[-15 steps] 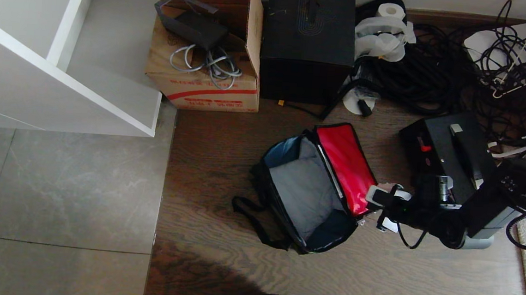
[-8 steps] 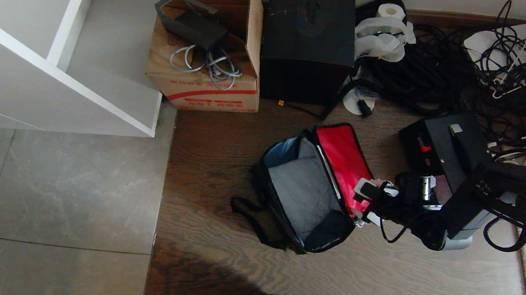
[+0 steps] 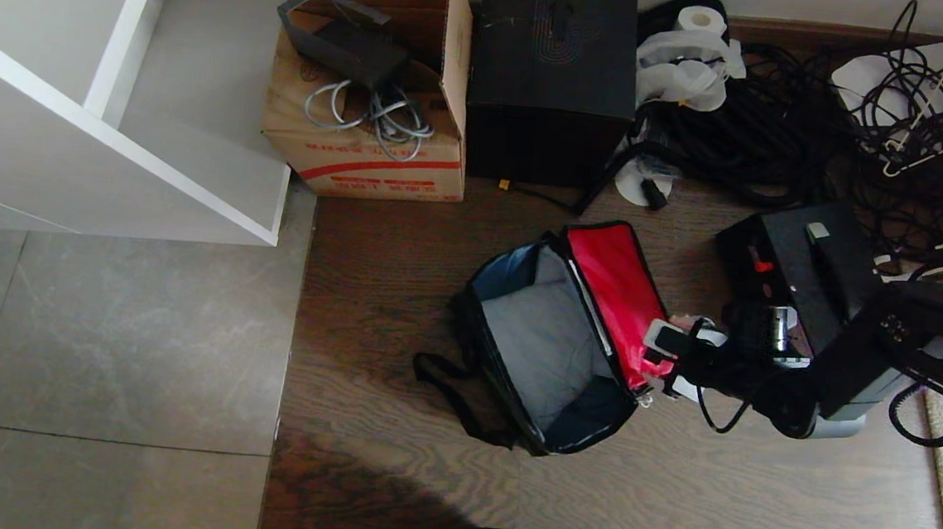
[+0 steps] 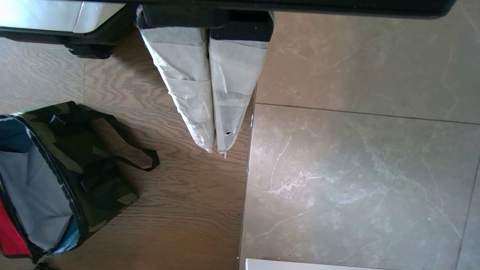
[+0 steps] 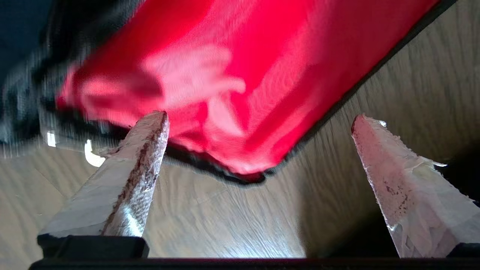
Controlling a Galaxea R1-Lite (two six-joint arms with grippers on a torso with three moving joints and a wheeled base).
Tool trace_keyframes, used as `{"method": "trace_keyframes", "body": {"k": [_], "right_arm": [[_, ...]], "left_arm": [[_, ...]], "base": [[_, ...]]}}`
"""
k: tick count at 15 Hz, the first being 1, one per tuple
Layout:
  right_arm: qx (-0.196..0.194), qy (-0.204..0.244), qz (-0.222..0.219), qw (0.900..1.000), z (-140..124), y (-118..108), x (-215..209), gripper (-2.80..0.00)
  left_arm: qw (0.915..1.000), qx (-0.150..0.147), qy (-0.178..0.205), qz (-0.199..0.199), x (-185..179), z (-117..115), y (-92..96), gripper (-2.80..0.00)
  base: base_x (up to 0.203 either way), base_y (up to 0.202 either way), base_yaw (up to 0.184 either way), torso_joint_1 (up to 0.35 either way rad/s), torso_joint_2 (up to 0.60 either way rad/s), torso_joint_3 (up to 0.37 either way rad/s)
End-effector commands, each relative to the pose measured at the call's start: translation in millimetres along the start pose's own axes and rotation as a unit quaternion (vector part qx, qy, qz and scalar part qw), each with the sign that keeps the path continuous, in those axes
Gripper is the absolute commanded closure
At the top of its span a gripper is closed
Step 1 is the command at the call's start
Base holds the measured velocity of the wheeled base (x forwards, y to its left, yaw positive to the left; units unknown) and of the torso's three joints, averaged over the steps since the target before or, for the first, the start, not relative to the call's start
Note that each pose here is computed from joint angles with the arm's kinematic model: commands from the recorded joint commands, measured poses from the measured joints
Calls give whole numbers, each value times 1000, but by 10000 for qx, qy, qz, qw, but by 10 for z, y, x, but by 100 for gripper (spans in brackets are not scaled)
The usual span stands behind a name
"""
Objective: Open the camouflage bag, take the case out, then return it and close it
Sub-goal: Grip the handle again
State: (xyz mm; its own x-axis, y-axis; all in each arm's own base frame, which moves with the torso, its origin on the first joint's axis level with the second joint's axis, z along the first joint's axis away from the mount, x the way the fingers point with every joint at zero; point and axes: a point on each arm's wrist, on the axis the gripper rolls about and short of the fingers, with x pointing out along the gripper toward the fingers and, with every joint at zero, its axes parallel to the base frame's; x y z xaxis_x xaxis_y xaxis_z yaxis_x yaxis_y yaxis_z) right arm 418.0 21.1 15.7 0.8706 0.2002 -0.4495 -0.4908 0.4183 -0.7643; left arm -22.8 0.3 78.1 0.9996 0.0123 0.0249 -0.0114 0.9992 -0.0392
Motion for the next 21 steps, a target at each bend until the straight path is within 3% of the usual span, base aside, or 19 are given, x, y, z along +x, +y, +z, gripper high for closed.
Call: {"method": "trace_keyframes", "body": {"k": [1, 3, 5, 6, 8, 16, 20, 21], "right_arm": [[-134, -23, -43, 9999, -5, -110, -100, -280], [-179, 137, 414, 9989, -81, 28, -100, -280], [-192, 141, 449, 9987, -87, 41, -99, -280], [-470, 168, 648, 9966, -121, 115, -88, -280], [-479, 201, 895, 9946, -136, 225, -41, -280], [-141, 117, 898, 9958, 56, 485, 290, -280], [-187, -68, 152, 9997, 133, 343, 473, -280], [-187, -68, 152, 9997, 133, 343, 473, -280]], "left_arm": [[10000, -4, 40, 9, 6, -25, 1, 0], [10000, -4, 40, 9, 6, -25, 1, 0], [10000, 3, 40, 9, 6, -25, 1, 0], [10000, -3, 40, 9, 6, -25, 1, 0], [10000, -4, 40, 9, 6, -25, 1, 0], [10000, -4, 47, 9, 7, -29, 1, 0], [10000, 3, 40, 9, 6, -30, 1, 0], [10000, 3, 40, 9, 6, -30, 1, 0]], "base": [[0, 0, 0, 0, 0, 0], [0, 0, 0, 0, 0, 0], [0, 0, 0, 0, 0, 0], [0, 0, 0, 0, 0, 0], [0, 0, 0, 0, 0, 0], [0, 0, 0, 0, 0, 0], [0, 0, 0, 0, 0, 0], [0, 0, 0, 0, 0, 0]]}}
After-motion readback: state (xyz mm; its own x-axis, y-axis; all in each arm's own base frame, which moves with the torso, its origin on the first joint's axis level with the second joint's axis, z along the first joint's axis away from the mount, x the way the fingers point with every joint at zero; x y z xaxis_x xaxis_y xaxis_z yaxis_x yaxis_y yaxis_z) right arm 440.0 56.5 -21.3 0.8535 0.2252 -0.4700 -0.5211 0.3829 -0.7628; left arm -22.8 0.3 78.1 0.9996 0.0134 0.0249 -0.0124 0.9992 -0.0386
